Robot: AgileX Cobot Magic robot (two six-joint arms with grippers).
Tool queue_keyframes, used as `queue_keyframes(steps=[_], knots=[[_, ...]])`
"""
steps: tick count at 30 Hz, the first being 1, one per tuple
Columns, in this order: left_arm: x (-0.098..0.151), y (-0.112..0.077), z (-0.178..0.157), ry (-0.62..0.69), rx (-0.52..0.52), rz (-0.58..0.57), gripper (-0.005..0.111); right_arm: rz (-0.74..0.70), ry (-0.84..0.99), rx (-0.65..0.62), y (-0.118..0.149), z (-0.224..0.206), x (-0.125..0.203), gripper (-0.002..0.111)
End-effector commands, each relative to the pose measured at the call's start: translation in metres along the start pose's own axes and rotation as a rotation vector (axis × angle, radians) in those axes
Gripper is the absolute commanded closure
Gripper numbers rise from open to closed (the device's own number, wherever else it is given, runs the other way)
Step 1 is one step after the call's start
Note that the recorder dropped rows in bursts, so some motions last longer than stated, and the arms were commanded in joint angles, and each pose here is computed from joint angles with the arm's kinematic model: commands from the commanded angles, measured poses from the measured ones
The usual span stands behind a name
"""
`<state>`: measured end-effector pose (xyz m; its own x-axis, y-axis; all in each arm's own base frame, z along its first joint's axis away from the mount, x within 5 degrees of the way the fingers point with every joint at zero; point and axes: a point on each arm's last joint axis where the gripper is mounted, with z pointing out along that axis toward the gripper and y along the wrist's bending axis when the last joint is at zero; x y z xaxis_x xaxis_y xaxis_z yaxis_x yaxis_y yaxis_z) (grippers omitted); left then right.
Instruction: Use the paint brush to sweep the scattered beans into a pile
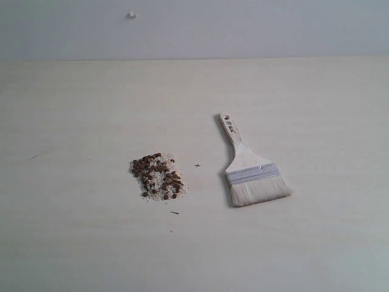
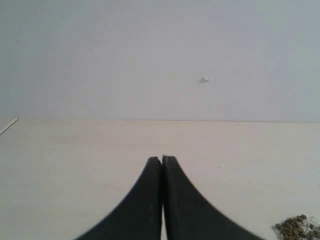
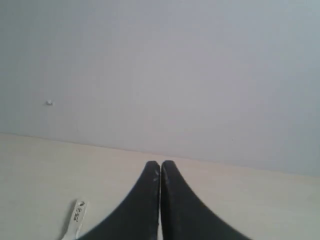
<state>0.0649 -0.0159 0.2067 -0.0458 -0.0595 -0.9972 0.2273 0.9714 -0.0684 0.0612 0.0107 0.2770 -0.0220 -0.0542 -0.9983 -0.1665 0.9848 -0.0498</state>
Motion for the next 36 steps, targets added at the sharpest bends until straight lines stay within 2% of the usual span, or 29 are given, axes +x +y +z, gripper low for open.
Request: queue_keyframes(steps=[1, 6, 13, 36], knots=[[0.000, -0.001, 0.000, -0.003, 0.009, 0.003, 0.107, -0.004, 0.030, 0.064, -0.003, -0.002, 0.028, 0.108], [0.000, -0.001, 0.000, -0.003, 0.009, 0.003, 0.107, -0.016, 0.072, 0.167, -0.008, -0.004, 0.054, 0.108], [0.000, -0.001, 0.000, -0.003, 0.009, 0.003, 0.107, -0.049, 0.134, 0.187, -0.008, -0.003, 0.084, 0.108], [0.000, -0.001, 0.000, -0.003, 0.009, 0.003, 0.107, -0.027, 0.169, 0.186, -0.007, -0.006, 0.089, 0.108]])
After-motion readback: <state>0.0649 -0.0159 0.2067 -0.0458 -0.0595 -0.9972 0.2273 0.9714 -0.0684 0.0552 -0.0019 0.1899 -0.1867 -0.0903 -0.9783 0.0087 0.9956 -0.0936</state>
